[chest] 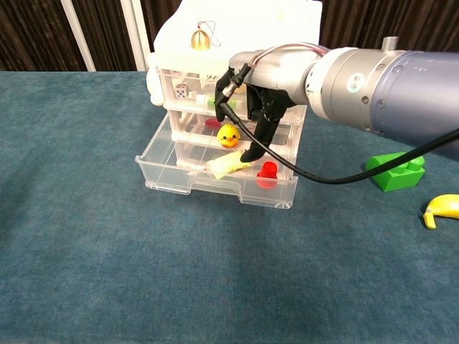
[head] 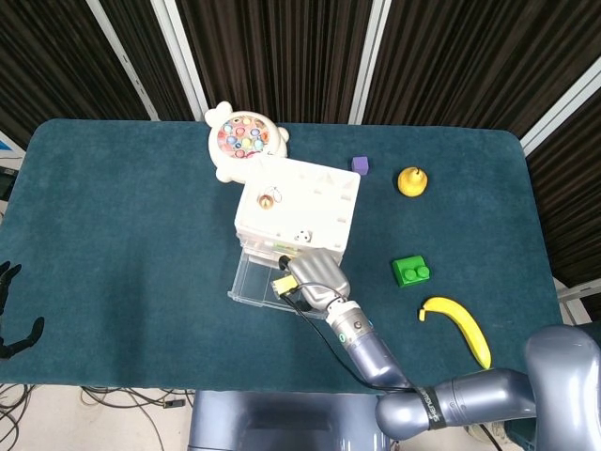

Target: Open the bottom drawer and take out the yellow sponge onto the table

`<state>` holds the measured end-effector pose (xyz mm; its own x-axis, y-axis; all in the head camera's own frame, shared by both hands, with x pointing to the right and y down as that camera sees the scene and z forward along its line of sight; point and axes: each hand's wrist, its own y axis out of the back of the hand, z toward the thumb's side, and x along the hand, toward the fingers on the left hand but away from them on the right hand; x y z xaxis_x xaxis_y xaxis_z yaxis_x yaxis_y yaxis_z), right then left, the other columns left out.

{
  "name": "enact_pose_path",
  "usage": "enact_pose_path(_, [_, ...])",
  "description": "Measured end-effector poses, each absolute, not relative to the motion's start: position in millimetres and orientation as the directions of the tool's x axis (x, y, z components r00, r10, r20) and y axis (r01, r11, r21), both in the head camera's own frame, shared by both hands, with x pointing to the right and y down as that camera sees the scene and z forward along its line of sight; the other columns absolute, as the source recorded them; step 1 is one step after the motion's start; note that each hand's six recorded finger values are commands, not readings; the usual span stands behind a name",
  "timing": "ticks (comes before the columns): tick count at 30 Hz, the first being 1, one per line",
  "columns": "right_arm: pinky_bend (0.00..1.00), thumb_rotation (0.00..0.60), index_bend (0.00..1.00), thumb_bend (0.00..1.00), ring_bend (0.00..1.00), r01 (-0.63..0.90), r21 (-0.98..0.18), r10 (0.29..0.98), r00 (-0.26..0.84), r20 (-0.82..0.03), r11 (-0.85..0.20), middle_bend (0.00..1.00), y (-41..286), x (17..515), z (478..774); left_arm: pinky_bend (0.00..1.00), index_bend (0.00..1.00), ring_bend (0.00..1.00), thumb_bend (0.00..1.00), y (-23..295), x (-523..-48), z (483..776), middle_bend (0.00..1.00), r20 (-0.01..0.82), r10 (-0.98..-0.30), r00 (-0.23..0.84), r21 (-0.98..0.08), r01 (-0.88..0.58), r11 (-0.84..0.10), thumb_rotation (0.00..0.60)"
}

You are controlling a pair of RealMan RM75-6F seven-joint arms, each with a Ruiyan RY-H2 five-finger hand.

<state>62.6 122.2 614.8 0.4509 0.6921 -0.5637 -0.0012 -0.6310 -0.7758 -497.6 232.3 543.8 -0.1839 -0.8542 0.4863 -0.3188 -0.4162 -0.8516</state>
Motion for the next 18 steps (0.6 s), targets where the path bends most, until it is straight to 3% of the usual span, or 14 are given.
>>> enact_pose_path(18, [1.0,0.6,0.42,0.22,1.0,-0.112,-0.84,0.713,0.477,-0.514,-0.53,1.0,134.1,51.7,622.1,0.0,0.03,0.0,0.36,232.7,-497.7,544.2,0.0,0.493,-0.85,-0.185,-0.848,-0.322,-0.422,0.6])
